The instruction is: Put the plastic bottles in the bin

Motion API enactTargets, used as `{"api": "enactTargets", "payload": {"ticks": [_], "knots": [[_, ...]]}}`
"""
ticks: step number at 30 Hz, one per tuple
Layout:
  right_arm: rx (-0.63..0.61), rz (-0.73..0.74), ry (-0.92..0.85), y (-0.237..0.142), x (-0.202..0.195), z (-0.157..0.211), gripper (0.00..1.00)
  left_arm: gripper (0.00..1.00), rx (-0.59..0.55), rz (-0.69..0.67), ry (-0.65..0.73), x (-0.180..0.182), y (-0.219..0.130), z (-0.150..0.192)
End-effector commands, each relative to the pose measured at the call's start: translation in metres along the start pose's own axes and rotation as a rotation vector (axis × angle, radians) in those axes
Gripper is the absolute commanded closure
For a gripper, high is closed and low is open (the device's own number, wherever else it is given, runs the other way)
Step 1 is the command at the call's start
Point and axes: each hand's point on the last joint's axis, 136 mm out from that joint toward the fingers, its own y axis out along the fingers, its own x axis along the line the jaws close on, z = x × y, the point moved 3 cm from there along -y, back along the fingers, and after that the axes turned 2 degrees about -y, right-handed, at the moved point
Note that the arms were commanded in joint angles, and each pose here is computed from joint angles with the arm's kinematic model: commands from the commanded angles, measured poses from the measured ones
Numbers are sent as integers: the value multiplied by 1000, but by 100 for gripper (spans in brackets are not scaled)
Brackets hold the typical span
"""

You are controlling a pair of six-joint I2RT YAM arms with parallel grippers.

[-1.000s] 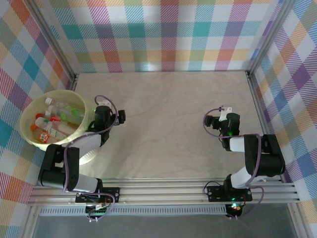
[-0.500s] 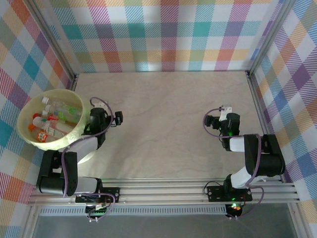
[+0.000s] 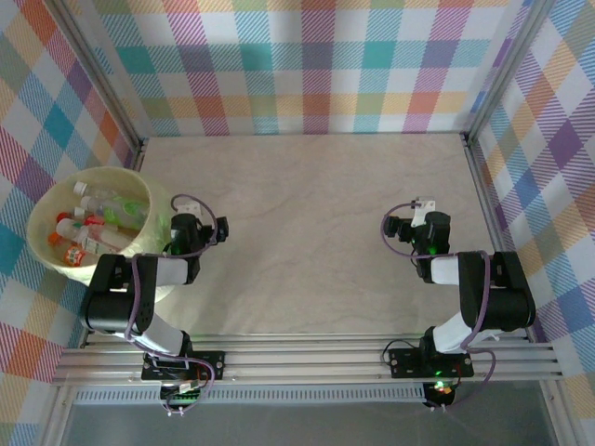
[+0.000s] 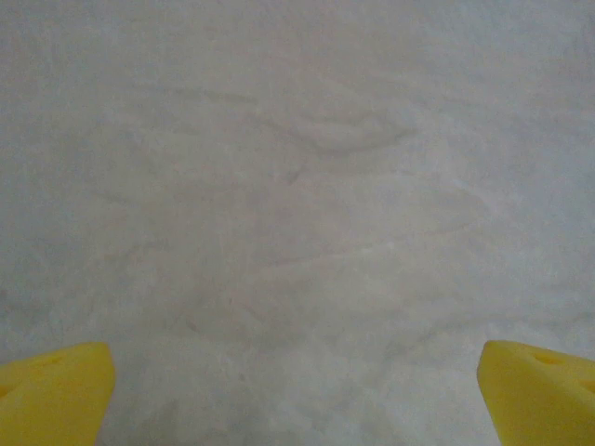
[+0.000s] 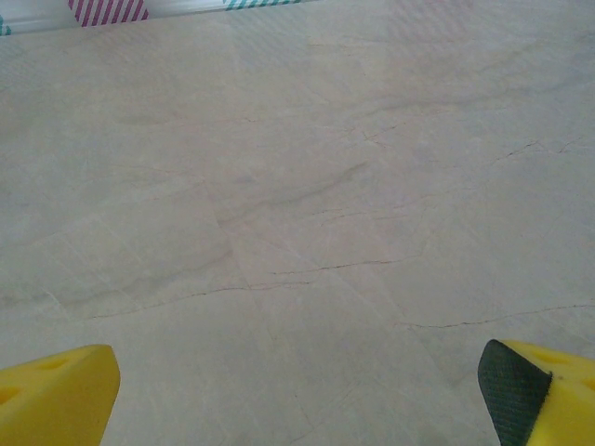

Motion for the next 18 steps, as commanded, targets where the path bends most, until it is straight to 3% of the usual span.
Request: {"api": "enactTargets", "payload": {"ticks": [1, 18], "knots": [[-53, -15, -26, 0, 1, -13, 0, 0, -93, -17, 18, 1, -1, -13], [-51, -19, -28, 0, 2, -13, 0, 0, -71, 20, 46, -7, 2, -13]]}}
